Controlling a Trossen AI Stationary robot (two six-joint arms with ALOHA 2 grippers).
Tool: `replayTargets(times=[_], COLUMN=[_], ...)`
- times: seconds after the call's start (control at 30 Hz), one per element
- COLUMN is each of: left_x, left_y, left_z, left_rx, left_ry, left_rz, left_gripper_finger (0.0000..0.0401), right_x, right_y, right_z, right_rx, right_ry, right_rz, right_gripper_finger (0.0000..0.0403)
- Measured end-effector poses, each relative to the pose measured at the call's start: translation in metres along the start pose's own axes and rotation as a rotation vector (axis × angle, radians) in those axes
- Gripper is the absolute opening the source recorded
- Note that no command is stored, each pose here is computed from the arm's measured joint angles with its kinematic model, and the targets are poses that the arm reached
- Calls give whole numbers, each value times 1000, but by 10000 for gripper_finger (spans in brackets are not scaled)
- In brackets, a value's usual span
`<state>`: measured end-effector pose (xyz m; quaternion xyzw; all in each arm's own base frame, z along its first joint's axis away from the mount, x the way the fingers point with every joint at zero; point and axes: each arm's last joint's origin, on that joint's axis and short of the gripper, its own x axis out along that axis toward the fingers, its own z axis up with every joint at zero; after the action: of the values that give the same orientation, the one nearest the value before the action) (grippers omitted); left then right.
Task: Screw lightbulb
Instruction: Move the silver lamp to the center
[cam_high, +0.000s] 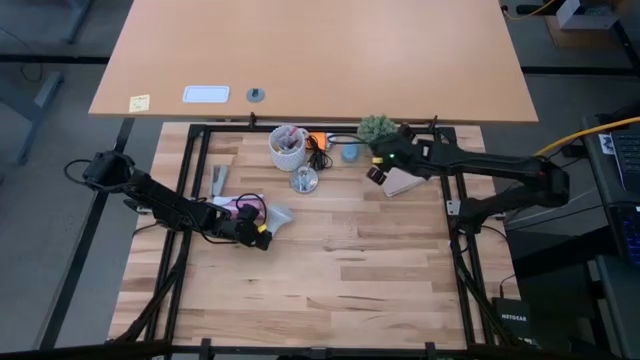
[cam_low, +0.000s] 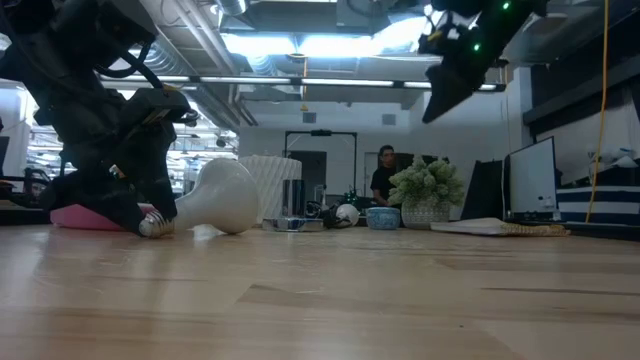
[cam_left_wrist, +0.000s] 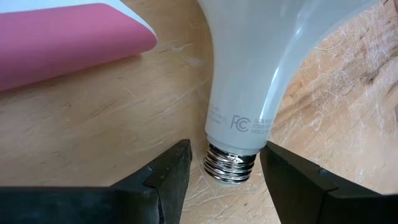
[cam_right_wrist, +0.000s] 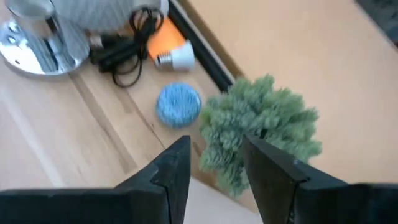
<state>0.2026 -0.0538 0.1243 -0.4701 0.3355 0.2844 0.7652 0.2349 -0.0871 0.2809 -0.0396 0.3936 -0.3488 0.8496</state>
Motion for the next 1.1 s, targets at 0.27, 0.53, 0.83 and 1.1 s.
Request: replayTargets(times=[0.27, 0.53, 0.83, 1.1], left_x=[0, 0, 0, 0], left_y=[0, 0, 0, 0], left_z=[0, 0, 0, 0], left_rx=[0, 0, 0, 0], left_ry=[0, 0, 0, 1], left_rz=[0, 0, 0, 0], left_gripper_finger=[186, 186, 186, 186], right_x=[-18, -23, -24, -25], right_y=[-9, -12, -12, -17], right_z=[3, 5, 10, 22], right_rx=[11, 23, 7, 18], right_ry=[-78, -109, -158, -276], right_rz=[2, 1, -4, -30], right_gripper_finger=[149, 149, 149, 149])
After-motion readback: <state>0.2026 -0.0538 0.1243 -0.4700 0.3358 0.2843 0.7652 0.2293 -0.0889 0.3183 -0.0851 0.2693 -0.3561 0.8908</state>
